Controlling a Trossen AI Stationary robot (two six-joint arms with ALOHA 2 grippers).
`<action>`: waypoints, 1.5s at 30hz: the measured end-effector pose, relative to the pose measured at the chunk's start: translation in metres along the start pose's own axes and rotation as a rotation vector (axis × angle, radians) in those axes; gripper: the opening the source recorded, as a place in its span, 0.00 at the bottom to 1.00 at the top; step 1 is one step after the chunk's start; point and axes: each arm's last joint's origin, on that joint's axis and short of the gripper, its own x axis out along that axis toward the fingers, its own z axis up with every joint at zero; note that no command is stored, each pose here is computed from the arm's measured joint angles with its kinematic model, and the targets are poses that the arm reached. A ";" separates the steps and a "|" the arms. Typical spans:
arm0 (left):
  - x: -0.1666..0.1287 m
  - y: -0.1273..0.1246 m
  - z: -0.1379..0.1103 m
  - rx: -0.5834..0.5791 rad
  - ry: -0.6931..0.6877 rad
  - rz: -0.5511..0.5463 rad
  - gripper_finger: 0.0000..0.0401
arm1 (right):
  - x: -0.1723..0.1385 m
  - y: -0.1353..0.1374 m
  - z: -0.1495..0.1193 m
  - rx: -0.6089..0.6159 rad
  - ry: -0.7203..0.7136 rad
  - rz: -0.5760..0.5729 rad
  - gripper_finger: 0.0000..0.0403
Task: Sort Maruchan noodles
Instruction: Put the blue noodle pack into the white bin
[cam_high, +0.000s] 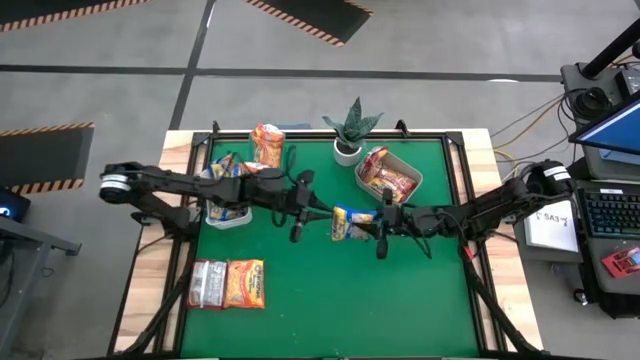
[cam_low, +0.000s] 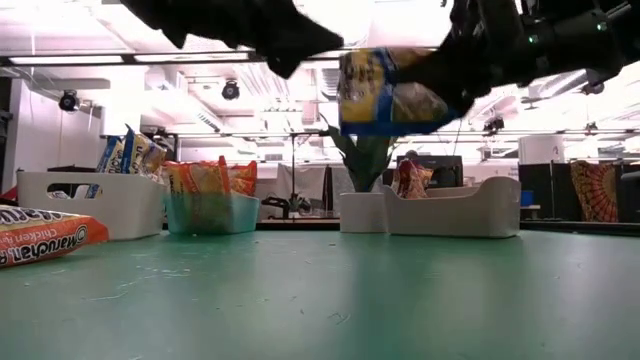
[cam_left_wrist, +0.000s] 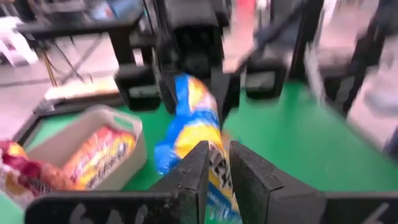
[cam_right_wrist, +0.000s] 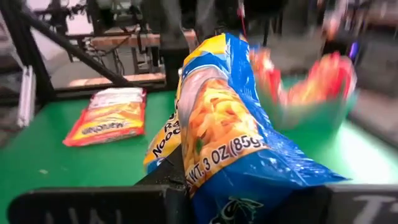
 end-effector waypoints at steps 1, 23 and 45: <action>-0.004 -0.001 0.002 -0.023 -0.033 0.003 0.12 | 0.000 0.000 0.002 -0.054 -0.019 0.001 0.17; -0.006 -0.001 -0.003 -0.150 -0.080 0.025 0.68 | 0.011 0.007 0.031 -0.510 -0.185 -0.034 0.16; 0.000 0.000 -0.007 -0.191 -0.092 0.053 0.22 | 0.020 0.002 0.045 -0.520 -0.190 -0.064 0.34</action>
